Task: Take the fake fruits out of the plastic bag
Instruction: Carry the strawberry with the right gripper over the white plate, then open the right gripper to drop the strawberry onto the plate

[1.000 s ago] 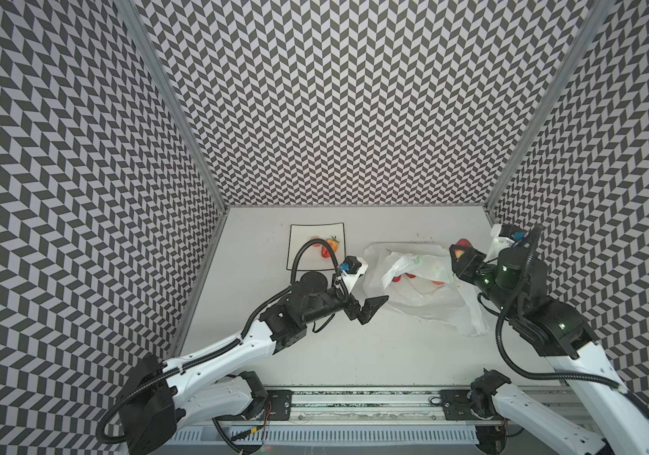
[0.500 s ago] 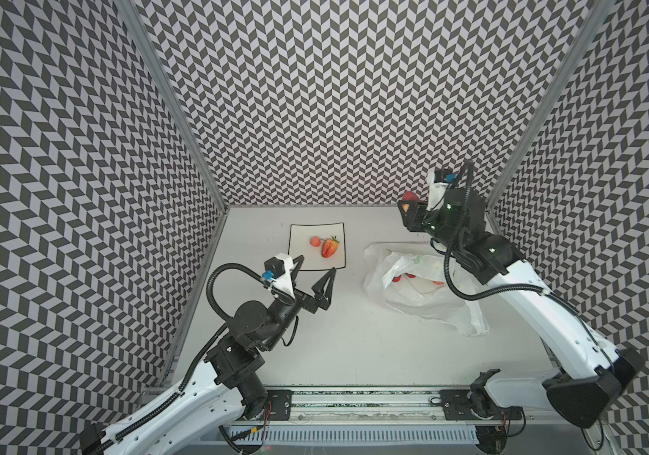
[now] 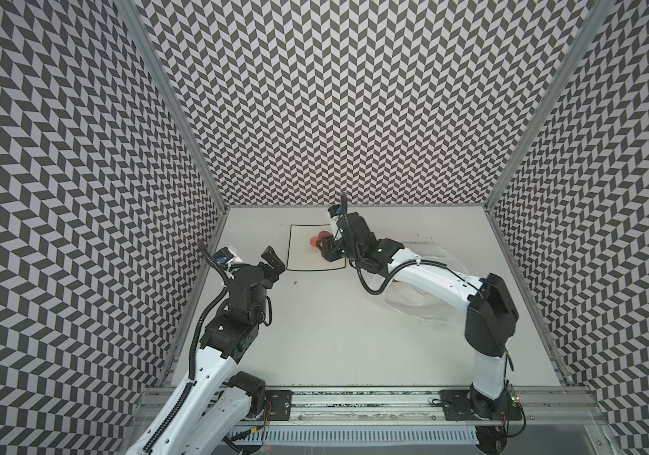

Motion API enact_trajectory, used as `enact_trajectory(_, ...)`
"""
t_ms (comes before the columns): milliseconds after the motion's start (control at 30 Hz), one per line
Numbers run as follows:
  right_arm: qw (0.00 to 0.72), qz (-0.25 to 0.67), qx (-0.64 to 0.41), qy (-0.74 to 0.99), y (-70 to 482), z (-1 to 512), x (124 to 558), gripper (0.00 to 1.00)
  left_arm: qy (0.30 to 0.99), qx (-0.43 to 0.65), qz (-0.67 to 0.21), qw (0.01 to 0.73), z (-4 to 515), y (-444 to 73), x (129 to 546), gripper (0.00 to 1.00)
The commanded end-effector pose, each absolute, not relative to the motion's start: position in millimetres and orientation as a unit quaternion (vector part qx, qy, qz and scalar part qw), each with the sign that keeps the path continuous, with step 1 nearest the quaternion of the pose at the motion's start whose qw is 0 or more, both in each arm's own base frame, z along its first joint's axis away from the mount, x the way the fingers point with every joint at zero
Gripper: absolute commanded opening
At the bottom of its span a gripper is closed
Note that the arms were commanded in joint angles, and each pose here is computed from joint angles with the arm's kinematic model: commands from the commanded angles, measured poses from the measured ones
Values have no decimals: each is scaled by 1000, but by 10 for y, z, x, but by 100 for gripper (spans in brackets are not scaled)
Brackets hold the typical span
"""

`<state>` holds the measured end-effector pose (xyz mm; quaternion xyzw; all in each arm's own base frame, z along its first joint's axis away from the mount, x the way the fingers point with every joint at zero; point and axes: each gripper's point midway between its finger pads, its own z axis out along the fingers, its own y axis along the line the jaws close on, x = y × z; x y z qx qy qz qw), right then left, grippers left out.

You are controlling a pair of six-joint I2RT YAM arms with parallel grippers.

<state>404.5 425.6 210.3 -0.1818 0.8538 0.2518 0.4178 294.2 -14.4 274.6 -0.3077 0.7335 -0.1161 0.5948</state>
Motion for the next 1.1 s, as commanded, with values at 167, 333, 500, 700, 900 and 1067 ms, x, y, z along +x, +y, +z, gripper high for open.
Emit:
enact_trajectory(167, 485, 248, -168, 822, 4713, 1747, 4314, 30, 727, -344, -126, 581, 2674, -43, 2823, 99)
enact_trajectory(333, 476, 225, -145, 838, 4824, 1295, 4464, 30, 723, -344, -124, 586, 2710, -20, 2800, 99)
enact_trajectory(500, 469, 204, -117, 851, 4850, 986, 4580, 30, 727, -328, -135, 588, 2772, -79, 2824, 97)
enact_trajectory(700, 452, 178, -104, 868, 4909, 669, 4695, 33, 731, -315, -136, 590, 2823, -108, 2835, 97)
enact_trajectory(900, 442, 171, -100, 875, 4952, 507, 4723, 50, 730, -313, -132, 593, 2837, -94, 2825, 98)
enact_trajectory(1067, 455, 187, -107, 864, 5028, 769, 4682, 73, 729, -311, -132, 596, 2871, -97, 2834, 99)
